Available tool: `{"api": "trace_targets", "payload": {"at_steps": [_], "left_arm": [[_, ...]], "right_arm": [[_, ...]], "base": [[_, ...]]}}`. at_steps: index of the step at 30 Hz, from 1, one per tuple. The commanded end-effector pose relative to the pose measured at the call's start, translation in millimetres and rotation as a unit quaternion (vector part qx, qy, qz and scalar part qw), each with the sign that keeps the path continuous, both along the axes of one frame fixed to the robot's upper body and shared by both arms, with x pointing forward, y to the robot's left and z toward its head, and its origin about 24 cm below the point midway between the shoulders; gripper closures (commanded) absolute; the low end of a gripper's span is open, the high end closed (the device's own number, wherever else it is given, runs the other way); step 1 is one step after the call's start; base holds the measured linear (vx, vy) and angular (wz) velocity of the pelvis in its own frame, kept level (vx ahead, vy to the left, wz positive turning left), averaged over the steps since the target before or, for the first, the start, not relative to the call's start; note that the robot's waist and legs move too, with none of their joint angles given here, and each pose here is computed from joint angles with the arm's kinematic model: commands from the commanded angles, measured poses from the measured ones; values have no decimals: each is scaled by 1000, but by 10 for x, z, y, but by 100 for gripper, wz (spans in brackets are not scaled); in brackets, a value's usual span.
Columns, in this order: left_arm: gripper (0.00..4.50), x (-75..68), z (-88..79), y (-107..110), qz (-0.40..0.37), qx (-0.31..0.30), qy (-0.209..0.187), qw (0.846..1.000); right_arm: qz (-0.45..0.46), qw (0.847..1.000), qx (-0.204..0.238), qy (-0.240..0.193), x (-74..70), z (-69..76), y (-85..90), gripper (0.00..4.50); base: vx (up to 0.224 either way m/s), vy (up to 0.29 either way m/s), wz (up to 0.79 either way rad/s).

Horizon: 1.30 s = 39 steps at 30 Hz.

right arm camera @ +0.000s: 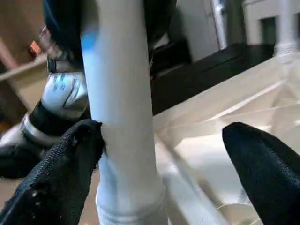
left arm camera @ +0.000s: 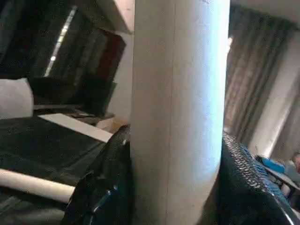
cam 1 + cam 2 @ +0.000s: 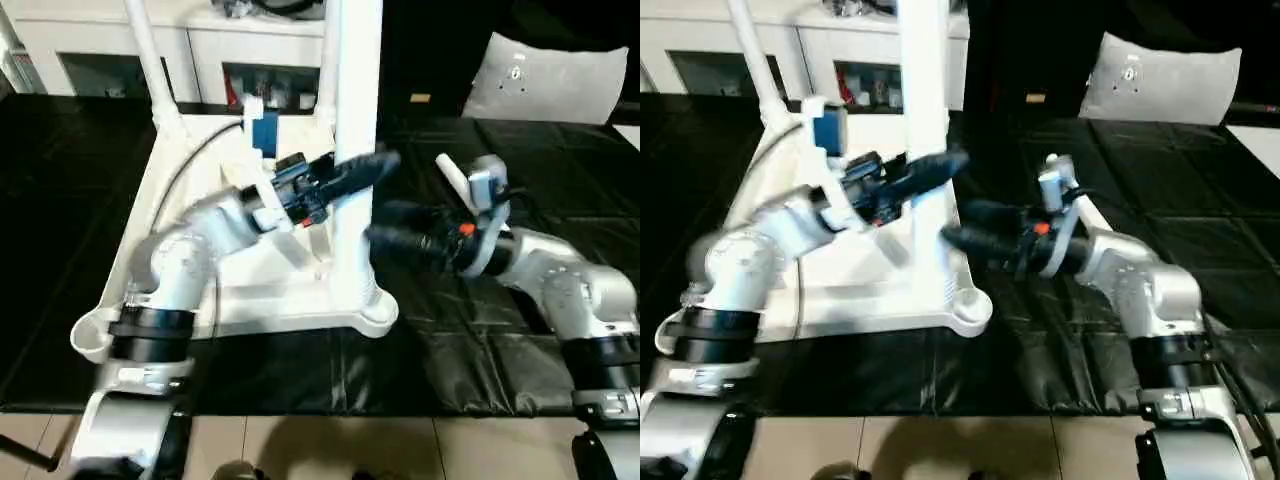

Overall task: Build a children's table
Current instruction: Pick table leg

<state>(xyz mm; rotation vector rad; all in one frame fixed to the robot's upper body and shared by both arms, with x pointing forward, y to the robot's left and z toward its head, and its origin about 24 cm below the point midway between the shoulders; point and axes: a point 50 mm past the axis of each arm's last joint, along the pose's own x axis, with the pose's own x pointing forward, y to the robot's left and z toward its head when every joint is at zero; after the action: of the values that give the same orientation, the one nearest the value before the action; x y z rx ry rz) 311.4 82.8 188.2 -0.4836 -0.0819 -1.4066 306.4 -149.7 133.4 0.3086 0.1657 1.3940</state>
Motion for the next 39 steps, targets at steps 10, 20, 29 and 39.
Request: {"api": "trace_targets", "payload": {"at_steps": [10, 20, 29, 39], "left_arm": [[265, -34, 104, -187, -13, 42, -72, 996], [265, -31, 58, -227, -1, 69, -94, 993], [265, -17, 49, -265, 3, 71, -98, 993], [265, -11, 40, -272, 5, 72, -97, 993]], "right_arm": [[54, 997, -52, -31, 38, 68, 107, 0], [47, 997, -53, -28, 46, -5, 192, 18], [39, 997, -56, -21, 65, -50, 217, 75], [32, 998, -57, -21, 77, -69, 230, 165]], "base": [[0, 0, 0], [0, 0, 0], [0, 0, 0], [0, 0, 0]]}}
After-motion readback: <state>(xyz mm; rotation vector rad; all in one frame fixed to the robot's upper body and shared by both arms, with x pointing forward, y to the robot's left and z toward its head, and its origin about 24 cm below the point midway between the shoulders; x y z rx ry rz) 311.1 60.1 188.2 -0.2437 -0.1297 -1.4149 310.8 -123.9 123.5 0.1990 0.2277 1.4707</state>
